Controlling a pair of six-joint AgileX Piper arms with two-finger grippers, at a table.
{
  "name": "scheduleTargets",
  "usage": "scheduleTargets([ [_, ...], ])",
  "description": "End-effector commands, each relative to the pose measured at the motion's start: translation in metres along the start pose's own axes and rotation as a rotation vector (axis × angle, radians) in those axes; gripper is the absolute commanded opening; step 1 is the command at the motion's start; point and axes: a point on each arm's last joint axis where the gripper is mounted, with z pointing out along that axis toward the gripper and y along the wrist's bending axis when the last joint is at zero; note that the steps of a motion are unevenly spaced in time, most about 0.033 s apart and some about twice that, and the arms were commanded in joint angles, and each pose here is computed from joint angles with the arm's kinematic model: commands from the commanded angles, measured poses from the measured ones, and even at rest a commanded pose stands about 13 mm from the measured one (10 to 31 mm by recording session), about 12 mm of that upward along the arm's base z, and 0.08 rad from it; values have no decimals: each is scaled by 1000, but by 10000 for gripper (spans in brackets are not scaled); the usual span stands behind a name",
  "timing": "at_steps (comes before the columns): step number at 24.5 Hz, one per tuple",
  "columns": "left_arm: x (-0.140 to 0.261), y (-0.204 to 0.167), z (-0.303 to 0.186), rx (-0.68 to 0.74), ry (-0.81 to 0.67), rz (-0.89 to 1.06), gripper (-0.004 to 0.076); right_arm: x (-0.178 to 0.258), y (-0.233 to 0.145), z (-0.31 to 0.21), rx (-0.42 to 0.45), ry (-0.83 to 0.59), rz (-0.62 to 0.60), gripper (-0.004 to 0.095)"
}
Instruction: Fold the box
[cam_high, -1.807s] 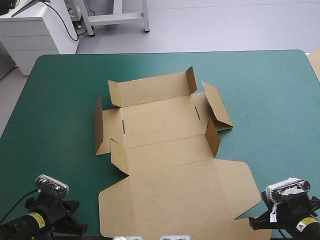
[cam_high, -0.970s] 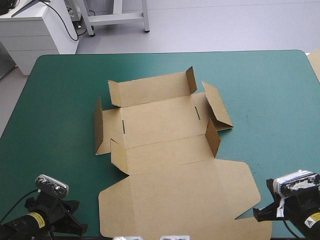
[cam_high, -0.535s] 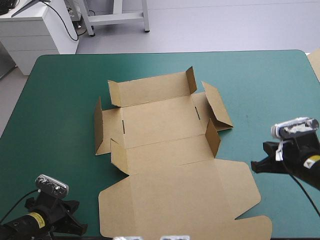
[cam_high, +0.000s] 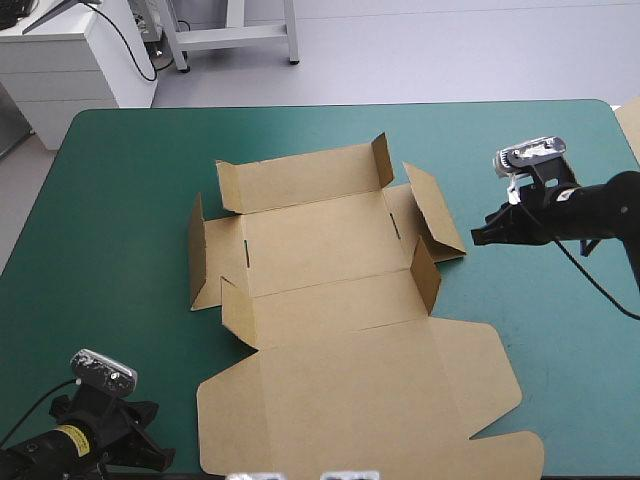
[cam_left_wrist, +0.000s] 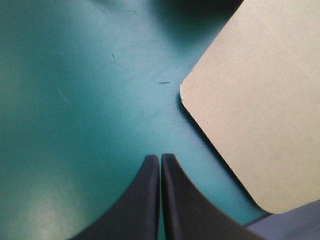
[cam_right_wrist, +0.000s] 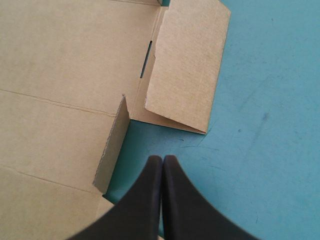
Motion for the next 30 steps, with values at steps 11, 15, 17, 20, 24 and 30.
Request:
scheduleTargets([
  [11,-9,-1,-4,6,-57,-2,-8,-25,44,84,-146,77,-84,627],
  [15,-9,-1,-4,6,-57,-2,-8,-20,42,89,-132,175,-45,627],
  [17,-9,-1,-4,6,-57,-2,-8,-17,41,92,-125,210,-31,629],
  [20,-9,-1,-4,6,-57,-2,-8,-14,41,97,-129,248,-13,629],
  [24,-9,-1,-4,6,-57,-2,-8,-12,41,105,-140,279,8,629],
  [30,-9,-1,-4,6,-57,-2,-8,-9,39,115,-146,307,18,628],
])
